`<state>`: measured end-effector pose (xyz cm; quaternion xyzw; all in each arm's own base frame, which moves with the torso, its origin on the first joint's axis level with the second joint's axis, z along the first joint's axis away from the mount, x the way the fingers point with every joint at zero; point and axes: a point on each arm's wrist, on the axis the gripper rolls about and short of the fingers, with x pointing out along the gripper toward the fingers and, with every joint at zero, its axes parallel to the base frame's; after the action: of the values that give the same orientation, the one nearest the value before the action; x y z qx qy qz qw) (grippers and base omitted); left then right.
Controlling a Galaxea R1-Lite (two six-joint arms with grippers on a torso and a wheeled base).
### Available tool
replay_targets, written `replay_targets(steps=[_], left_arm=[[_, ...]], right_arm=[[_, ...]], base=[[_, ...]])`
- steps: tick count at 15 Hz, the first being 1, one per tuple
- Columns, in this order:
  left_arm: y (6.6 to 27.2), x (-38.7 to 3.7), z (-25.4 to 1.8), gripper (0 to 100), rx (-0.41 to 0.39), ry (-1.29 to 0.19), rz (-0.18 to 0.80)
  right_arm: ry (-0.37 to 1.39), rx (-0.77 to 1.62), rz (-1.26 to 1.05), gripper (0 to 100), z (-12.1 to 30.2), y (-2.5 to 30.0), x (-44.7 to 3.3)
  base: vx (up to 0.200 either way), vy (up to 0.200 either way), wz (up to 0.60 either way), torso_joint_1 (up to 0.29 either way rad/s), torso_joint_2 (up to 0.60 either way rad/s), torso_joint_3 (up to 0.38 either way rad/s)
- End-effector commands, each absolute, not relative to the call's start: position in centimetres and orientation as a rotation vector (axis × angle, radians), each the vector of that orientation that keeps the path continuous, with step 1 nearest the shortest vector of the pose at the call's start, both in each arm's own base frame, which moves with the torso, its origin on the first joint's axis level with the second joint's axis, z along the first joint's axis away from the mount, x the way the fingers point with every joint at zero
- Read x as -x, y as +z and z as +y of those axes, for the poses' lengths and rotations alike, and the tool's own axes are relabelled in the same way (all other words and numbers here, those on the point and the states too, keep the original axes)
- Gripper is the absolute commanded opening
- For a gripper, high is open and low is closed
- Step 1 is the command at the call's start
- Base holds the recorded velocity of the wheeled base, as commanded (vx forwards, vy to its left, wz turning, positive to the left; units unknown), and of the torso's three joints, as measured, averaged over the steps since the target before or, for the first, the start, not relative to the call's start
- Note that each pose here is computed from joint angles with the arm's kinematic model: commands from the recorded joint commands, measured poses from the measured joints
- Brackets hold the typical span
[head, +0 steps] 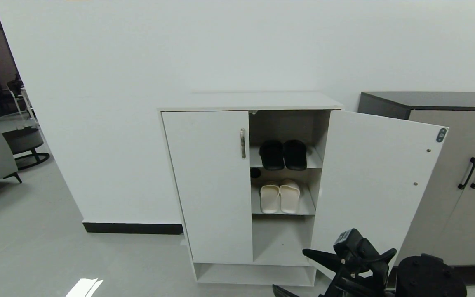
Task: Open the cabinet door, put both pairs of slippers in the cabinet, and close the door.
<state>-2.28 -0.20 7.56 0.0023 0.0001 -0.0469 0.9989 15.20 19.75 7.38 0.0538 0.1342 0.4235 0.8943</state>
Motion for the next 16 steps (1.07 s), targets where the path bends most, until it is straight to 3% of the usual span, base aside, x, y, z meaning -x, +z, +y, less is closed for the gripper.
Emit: replay_targets(steps=[1,16], left_arm=[[7.57,2.27,-0.2,0,-0.005,-0.094,0.001],[7.57,2.27,-0.2,0,-0.005,-0.094,0.001]], right_arm=[[0.875,-0.121,0.288,100,19.82,7.22,-15.25],[0.875,-0.119,0.304,100,19.94,6.87,-15.25]], base=[[0.0,0.0,0.0,0.0,0.0,0.0],[0.0,0.0,0.0,0.184,-0.44,-0.26]])
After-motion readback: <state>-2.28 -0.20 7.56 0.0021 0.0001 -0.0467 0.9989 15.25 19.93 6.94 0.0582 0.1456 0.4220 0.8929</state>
